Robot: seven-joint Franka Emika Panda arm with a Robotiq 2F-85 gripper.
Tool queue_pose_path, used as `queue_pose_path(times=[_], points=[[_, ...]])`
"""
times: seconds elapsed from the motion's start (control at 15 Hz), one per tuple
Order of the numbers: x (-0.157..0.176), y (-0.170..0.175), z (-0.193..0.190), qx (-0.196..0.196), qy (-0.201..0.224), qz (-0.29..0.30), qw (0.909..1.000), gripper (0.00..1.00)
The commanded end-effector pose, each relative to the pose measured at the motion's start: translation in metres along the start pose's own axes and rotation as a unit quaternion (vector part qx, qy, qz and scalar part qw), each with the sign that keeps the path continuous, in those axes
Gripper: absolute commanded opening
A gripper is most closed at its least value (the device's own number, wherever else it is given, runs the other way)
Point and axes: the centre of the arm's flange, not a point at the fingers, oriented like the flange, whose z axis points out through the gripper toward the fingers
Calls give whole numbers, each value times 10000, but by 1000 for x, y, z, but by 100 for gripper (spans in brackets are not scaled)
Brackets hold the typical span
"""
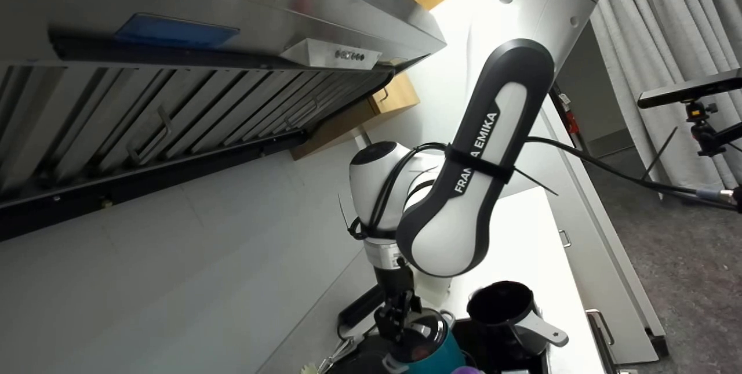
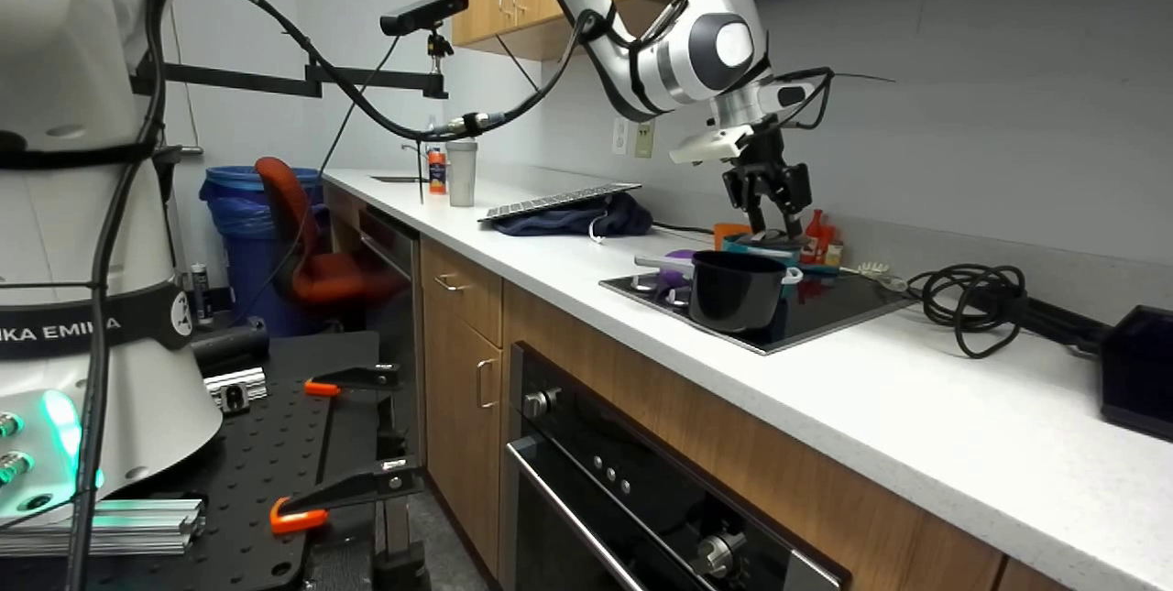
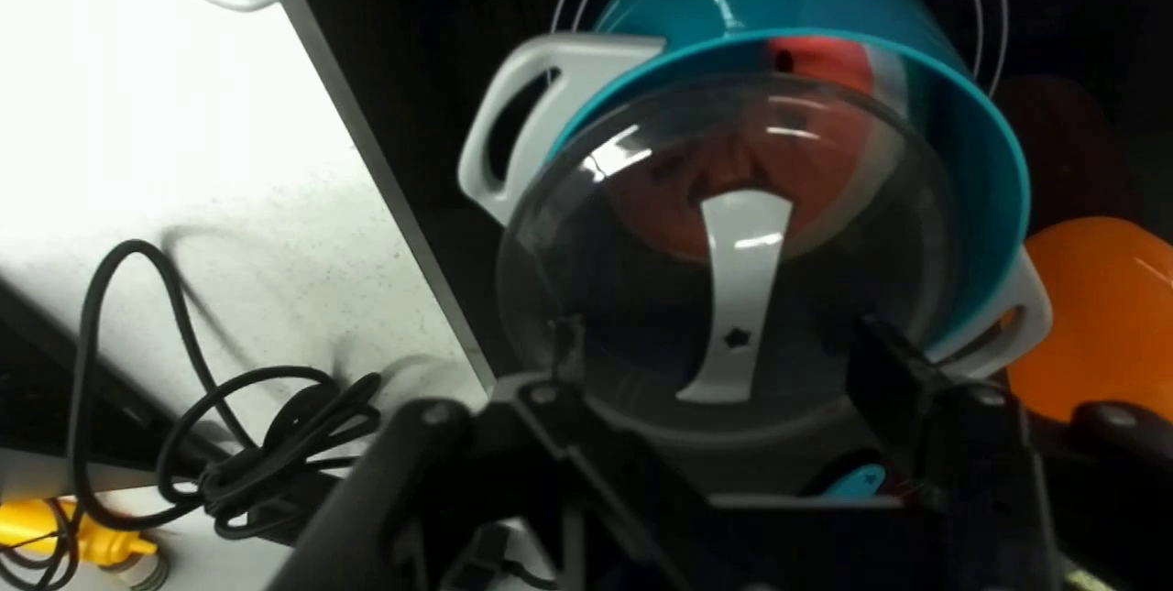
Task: Take the lid on the black pot and put it on the blue pot, then take the purple object in the pot and put it on the counter, then take the lid on the blue pot and put it back on the black pot
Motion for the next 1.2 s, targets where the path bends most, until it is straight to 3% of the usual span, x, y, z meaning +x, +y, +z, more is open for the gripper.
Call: queue_pose_path(times=[0.0, 0.33, 0.4, 1.13], points=[[16, 0, 3, 8, 46, 33, 10000, 42], [19, 3, -1, -16, 82, 62, 9999, 3], [19, 3, -1, -18, 85, 70, 9999, 0], [-5, 26, -28, -220, 76, 361, 9991, 4]])
